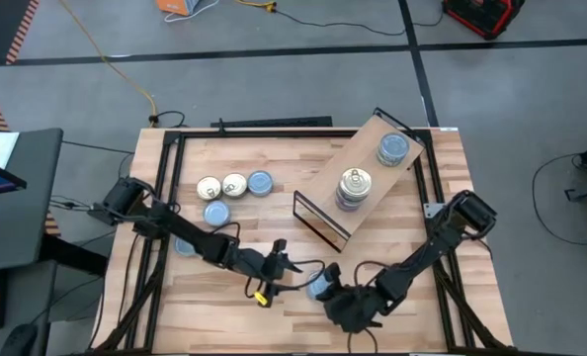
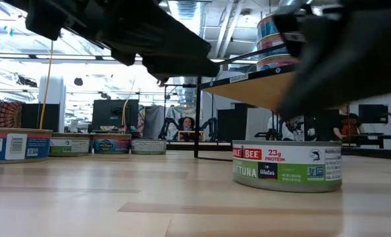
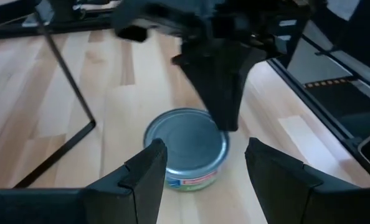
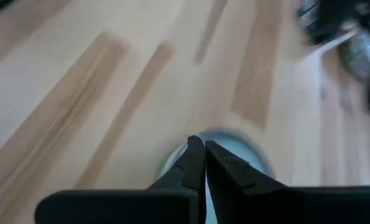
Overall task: Stack canned seafood by type on shelf
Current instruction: Stack the green tuna can on the shelf
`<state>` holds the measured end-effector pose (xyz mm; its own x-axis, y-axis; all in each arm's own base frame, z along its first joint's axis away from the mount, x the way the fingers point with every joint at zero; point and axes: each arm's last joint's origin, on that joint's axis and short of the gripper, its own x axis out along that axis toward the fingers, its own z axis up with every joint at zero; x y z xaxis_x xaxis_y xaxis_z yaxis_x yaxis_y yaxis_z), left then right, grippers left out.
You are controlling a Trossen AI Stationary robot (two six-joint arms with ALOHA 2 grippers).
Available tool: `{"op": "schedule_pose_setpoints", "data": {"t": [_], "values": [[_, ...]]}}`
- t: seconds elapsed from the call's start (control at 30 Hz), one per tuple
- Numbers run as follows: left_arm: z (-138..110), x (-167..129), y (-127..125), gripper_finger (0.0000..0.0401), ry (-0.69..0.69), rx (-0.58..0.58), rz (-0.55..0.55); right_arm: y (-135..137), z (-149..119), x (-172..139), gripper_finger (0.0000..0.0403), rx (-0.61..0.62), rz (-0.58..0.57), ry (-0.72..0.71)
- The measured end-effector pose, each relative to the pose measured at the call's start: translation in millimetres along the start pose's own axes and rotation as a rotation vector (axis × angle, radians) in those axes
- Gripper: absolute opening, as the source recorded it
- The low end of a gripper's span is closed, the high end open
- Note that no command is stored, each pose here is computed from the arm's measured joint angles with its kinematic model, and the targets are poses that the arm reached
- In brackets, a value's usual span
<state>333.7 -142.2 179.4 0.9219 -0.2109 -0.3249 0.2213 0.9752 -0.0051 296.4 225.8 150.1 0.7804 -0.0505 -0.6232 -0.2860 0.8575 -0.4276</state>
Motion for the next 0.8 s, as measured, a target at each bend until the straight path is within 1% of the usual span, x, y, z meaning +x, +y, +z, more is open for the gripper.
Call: {"op": "schedule_pose_setpoints", "data": {"t": [0.07, 0.17, 0.27, 0.33, 0.4, 0.47, 0.53, 0.67, 0.73, 0.8], "values": [[-0.2, -0.7, -2.0, 0.0208, 0.004, 0.007, -0.005, -7.9, 7.1, 0.4, 0.0051, 0.085, -0.015, -0.017], [-3.1, -1.4, -3.8, 0.0208, 0.036, -0.02, -0.008, -21.8, 16.6, -4.8, 0.0051, 0.262, -0.029, 0.012], [-4.8, -1.6, -3.5, 0.0208, 0.056, -0.1, -0.005, -33.0, 18.0, -12.5, 0.0052, 0.423, 0.023, 0.094], [-5.4, -1.0, -0.5, 0.0208, 0.061, -0.171, 0.007, -36.1, 15.8, -17.5, 0.0058, 0.484, 0.055, 0.14], [-5.6, 1.2, 5.0, 0.0208, 0.052, -0.256, 0.021, -36.8, 13.9, -24.3, 0.0069, 0.522, 0.056, 0.175], [-4.7, 3.1, 8.6, 0.0208, 0.06, -0.315, 0.017, -37.9, 10.9, -33.9, 0.0086, 0.561, 0.05, 0.222], [-3.2, 5.9, 9.2, 0.0207, 0.071, -0.327, 0.024, -39.4, 7.3, -44.7, 0.0109, 0.609, 0.033, 0.274], [-3.5, 13.2, 4.8, 0.0198, 0.087, -0.307, 0.061, -38.7, -1.0, -61.3, 0.0167, 0.692, -0.014, 0.368], [-0.7, 21.9, 3.3, 0.0191, 0.067, -0.292, 0.07, -35.9, -5.6, -68.2, 0.0196, 0.699, -0.04, 0.395], [-5.3, 30.4, 1.4, 0.0184, 0.089, -0.267, 0.092, -30.9, -10.6, -72.5, 0.022, 0.696, -0.051, 0.421]]}}
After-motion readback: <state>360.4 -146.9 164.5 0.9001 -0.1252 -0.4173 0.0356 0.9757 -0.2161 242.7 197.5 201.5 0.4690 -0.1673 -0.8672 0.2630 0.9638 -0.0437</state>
